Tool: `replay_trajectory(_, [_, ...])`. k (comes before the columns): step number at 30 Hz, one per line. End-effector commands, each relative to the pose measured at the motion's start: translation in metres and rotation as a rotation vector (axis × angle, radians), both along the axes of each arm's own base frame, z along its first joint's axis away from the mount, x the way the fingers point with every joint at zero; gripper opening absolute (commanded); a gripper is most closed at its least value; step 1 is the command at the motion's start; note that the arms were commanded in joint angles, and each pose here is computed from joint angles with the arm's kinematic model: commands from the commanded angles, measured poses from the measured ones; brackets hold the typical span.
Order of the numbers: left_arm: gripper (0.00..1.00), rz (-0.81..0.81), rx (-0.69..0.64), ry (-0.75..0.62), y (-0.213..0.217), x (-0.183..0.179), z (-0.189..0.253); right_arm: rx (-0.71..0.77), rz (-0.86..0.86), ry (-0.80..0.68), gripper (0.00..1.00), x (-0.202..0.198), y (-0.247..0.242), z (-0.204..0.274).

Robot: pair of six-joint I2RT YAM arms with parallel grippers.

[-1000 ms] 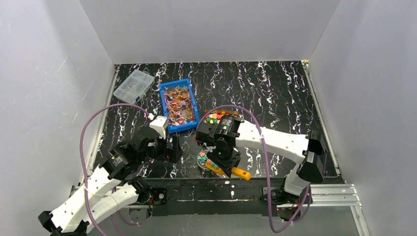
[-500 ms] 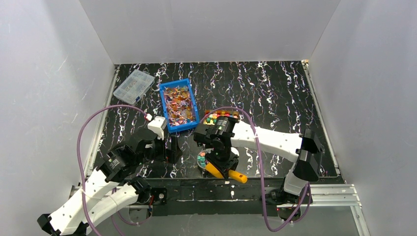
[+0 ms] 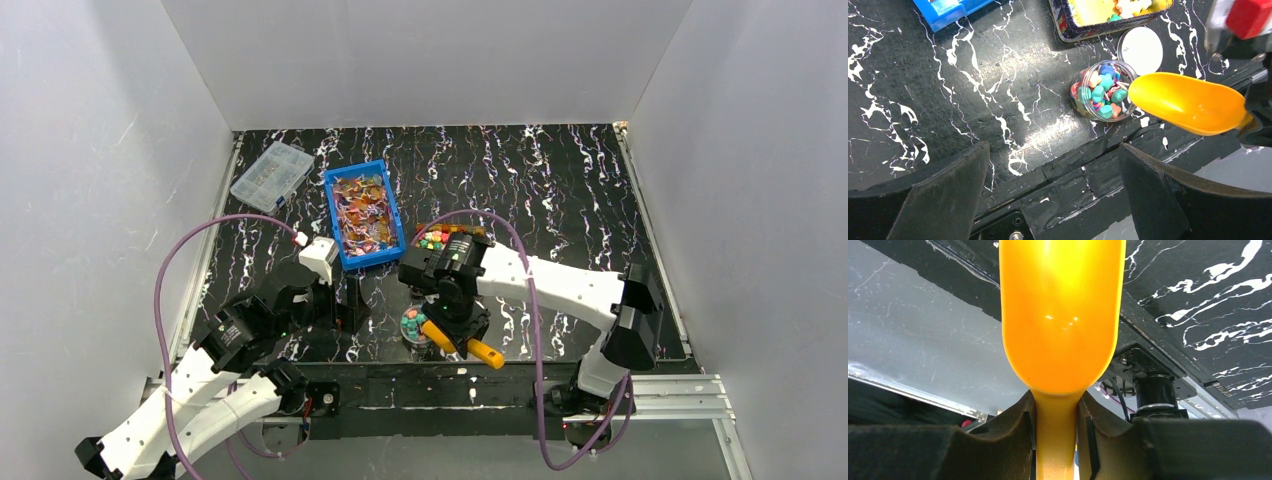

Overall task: Pack the candies
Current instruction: Place the fake candies in the packing bottle.

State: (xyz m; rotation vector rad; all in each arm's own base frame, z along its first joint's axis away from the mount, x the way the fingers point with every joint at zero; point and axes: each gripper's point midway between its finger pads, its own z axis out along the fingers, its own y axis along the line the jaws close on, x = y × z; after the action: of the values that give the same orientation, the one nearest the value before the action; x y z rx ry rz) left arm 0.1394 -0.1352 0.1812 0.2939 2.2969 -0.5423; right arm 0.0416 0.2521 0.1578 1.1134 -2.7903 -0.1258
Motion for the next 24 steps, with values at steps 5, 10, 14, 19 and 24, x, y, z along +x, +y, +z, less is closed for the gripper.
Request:
replay_trajectory(5, [0.99,-0.004,0.017,0.023,0.0,-0.002,-0.005,0.135,-0.105,-0.267,0.01,0.035,-0.008,0.018])
replay_trajectory(10, [0.99,-0.001,0.032,0.034,0.0,-0.001,-0.008,0.184,-0.21,-0.459,0.01,0.065,-0.018,0.023])
replay_trajectory(14, [0.99,0.003,0.037,0.037,0.0,0.0,-0.009,0.247,-0.294,-0.577,0.01,0.087,-0.023,0.029])
replay_trajectory(19, [0.99,0.008,0.05,0.048,0.0,0.001,-0.012,0.263,-0.38,-0.705,0.01,0.113,-0.041,0.034])
replay_trajectory(24, [0.99,0.017,0.065,0.053,0.001,0.004,-0.014,0.21,-0.454,-0.842,0.01,0.147,-0.063,0.034])
